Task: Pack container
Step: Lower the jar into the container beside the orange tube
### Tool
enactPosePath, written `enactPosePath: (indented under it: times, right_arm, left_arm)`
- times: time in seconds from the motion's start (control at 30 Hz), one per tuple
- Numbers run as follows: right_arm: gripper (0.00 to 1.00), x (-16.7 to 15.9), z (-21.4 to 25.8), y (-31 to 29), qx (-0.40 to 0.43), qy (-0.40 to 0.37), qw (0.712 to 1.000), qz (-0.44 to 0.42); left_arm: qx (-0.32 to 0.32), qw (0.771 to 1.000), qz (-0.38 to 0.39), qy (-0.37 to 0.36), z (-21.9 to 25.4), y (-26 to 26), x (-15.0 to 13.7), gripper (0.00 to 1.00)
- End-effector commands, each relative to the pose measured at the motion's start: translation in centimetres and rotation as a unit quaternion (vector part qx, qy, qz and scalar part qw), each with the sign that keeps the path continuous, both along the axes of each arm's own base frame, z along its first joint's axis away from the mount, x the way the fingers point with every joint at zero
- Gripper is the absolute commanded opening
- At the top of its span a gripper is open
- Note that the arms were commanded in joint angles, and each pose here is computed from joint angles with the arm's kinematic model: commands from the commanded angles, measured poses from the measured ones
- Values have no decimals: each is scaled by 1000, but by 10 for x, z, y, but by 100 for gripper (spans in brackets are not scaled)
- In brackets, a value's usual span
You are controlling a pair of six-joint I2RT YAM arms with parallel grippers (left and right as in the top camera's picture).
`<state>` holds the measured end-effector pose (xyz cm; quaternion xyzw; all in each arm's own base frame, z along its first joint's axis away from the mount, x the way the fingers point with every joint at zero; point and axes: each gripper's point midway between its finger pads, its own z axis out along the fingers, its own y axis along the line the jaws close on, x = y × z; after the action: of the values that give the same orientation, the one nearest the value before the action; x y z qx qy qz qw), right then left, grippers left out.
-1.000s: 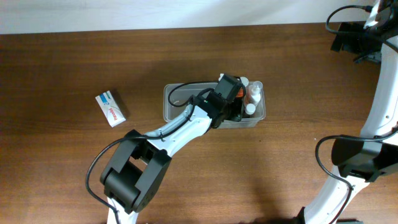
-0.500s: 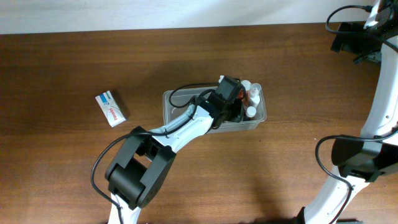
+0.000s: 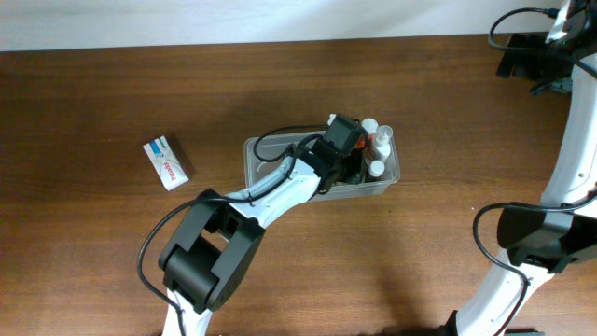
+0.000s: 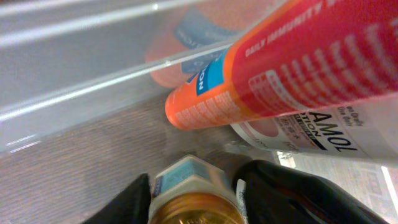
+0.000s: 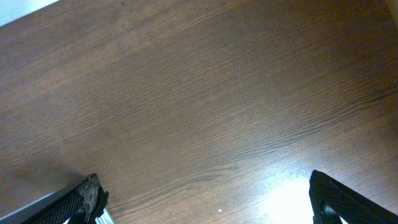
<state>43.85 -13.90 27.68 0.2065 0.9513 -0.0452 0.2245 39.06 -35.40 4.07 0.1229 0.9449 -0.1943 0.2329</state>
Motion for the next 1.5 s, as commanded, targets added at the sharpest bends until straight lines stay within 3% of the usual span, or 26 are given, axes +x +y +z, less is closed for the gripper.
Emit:
enactPosePath:
  times: [0.0, 0.3, 1.47]
  right_arm:
    - [98, -3, 16, -2, -9, -20, 1000, -5]
    - [98, -3, 16, -2, -9, -20, 1000, -5]
    - [98, -3, 16, -2, -9, -20, 1000, -5]
  left_arm:
    - [2, 1000, 0, 1, -2, -2, 1, 57]
    - [2, 1000, 0, 1, -2, -2, 1, 68]
    - [10, 1000, 10, -28, 38, 34, 20, 68]
